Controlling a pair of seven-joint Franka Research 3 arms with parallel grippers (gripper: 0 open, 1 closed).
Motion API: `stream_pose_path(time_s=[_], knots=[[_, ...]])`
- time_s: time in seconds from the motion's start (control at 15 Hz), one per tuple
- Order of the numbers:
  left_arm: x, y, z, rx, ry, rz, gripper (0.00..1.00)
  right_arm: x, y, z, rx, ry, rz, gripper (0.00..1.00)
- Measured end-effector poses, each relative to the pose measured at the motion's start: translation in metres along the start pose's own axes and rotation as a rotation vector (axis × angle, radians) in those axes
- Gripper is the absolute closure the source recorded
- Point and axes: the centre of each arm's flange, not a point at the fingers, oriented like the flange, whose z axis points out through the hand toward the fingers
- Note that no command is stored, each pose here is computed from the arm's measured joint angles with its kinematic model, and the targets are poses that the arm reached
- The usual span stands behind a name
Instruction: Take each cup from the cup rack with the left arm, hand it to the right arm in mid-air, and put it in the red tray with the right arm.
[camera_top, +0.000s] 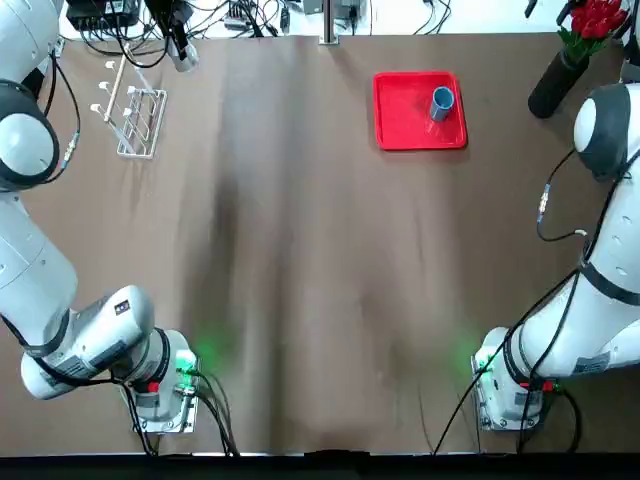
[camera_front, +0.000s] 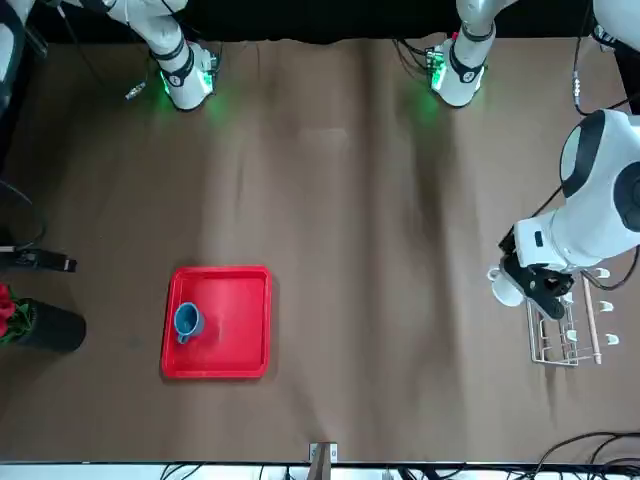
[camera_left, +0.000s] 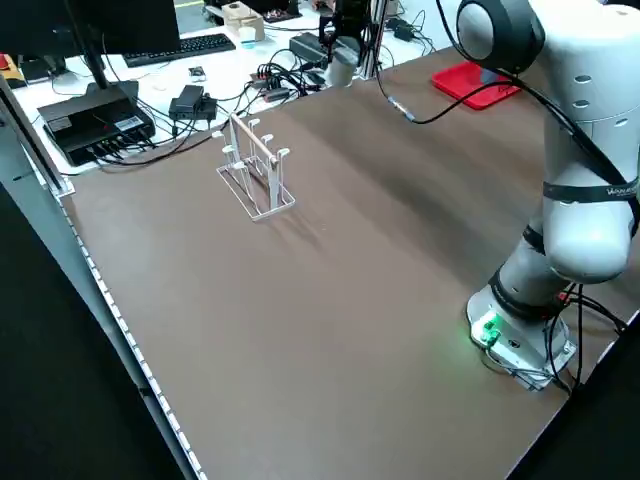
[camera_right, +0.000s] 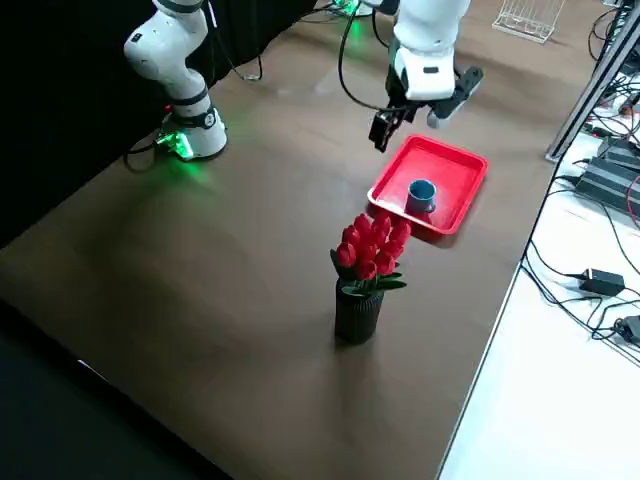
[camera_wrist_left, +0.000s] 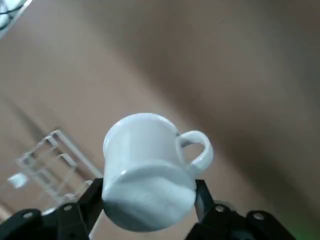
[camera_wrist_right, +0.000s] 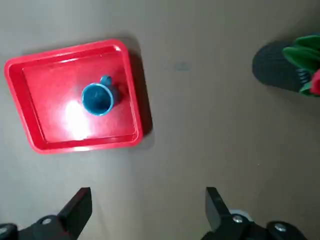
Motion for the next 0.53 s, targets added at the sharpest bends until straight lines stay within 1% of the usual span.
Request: stream_pose_path(time_s=[0.13, 0.27, 0.53], knots=[[0.004, 0.008, 0.001, -0.093, 0.038, -0.045, 0.22, -0.005, -0.022, -0.001, -0.024, -0.005, -0.024, 0.00], [0.009, 0.017, 0.005, -0.191, 0.070, -0.086, 0.22, -0.007, -0.043, 0.001, -0.026, -0.008, -0.061, 0.00], [0.024, 0.037, 0.016, -0.345, 0.094, -0.147, 0.22, -0.007, -0.065, 0.001, -0.047, 0.016, -0.076, 0.00]])
